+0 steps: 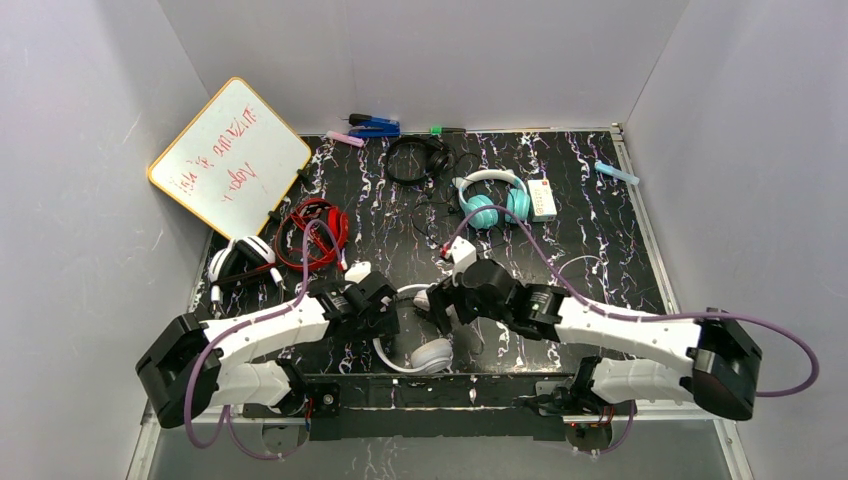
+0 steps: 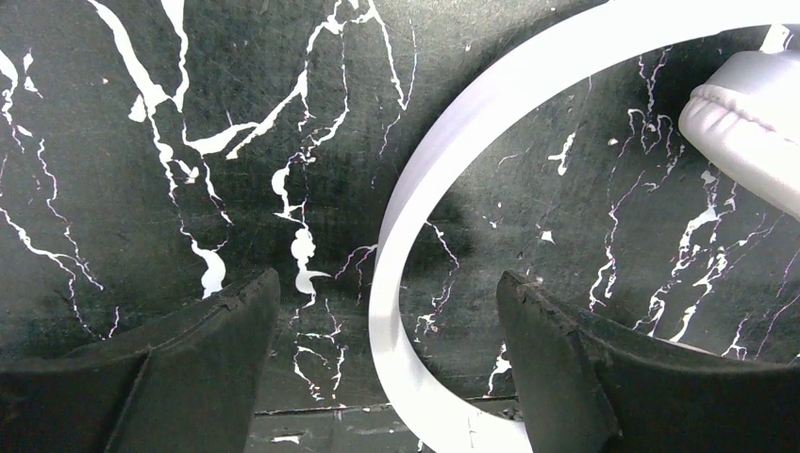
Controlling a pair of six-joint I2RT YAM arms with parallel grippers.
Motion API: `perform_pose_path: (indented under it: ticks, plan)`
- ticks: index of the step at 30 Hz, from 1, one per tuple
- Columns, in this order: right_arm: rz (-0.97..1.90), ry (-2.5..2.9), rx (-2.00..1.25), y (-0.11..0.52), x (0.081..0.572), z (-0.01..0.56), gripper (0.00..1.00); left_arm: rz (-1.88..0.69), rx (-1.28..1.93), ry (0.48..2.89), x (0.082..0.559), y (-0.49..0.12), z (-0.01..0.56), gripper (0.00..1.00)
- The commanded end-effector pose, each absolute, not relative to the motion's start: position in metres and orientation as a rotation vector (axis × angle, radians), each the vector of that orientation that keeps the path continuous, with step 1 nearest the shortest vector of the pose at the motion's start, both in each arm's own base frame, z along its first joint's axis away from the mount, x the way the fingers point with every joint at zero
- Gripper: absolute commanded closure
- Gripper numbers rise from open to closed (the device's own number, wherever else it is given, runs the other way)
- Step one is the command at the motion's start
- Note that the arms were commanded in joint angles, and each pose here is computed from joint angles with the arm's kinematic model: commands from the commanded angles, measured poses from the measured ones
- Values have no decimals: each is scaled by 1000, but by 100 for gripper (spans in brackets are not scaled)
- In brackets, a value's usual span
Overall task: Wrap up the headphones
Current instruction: Pick up the headphones from the center of the board.
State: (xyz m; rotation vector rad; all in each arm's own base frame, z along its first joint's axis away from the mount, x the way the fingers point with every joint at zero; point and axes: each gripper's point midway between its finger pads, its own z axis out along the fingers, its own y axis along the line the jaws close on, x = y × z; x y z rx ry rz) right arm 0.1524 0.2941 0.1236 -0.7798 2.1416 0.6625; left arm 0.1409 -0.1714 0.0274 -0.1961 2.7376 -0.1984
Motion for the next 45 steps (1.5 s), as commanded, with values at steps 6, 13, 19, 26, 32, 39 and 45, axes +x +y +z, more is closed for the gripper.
perform_pose_path:
  ticks: [6,13,19,26,32,39,45]
  plan:
    - [533,2211,-560,307,198,119,7,-169,-238,2694,147,-165,32,20]
    - [582,2262,-493,290,196,100,20,-186,-263,2672,145,-159,35,20]
    - [681,2302,-466,276,182,82,34,-170,-239,2677,146,-160,34,27]
    - [729,2266,-445,274,181,88,34,-151,-199,2688,149,-163,34,38]
    - [724,2269,-460,275,182,89,34,-135,-179,2703,150,-165,33,59]
    - [745,2258,-469,278,182,92,33,-69,-149,2739,147,-162,23,58]
    - [688,2311,-443,270,184,83,49,-77,-142,2726,151,-164,28,51]
